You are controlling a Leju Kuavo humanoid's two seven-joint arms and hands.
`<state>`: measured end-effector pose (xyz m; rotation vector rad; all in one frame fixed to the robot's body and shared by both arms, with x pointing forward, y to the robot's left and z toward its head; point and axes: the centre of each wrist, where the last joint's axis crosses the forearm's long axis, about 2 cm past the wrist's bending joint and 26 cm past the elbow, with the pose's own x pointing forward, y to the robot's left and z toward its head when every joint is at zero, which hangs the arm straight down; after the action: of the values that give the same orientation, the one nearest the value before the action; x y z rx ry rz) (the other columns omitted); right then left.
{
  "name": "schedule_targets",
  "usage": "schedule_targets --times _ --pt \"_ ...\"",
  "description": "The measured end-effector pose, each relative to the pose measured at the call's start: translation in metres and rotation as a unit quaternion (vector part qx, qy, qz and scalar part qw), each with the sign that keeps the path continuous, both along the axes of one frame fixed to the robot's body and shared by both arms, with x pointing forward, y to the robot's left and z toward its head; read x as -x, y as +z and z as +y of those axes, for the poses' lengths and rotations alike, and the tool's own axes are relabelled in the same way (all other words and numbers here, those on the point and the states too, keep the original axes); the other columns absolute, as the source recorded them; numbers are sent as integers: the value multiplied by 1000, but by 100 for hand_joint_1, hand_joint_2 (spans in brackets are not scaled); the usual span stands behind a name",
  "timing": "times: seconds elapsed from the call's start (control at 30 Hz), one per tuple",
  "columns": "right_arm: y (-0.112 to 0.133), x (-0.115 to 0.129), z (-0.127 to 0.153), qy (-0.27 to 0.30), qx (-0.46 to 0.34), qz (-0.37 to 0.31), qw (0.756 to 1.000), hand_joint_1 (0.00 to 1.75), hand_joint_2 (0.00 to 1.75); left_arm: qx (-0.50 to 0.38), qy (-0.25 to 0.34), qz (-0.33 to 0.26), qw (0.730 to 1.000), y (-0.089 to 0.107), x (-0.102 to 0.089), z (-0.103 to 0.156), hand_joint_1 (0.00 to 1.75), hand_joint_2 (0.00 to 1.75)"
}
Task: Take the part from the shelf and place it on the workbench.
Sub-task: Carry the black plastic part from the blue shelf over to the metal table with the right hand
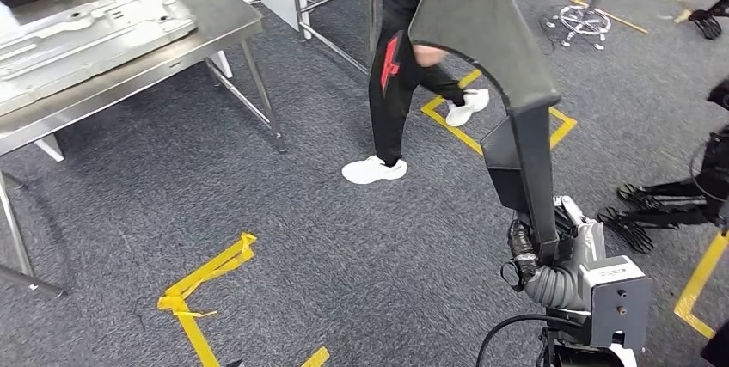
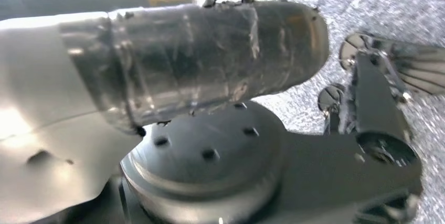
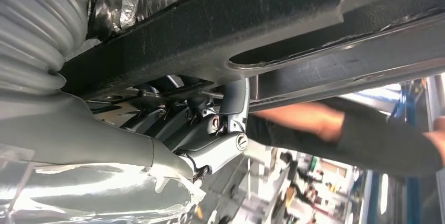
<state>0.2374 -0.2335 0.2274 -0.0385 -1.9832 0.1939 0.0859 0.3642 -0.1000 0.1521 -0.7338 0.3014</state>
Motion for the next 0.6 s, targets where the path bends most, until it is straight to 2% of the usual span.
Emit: schedule_targets --times 0.4,0.6 --pt "-4 5 -3 1 3 6 1000 175 175 6 0 -1 1000 -1 -1 -10 0 0" --pt "-3 5 -2 2 2 4 1000 175 175 2 0 2 1000 -1 2 -5 0 0"
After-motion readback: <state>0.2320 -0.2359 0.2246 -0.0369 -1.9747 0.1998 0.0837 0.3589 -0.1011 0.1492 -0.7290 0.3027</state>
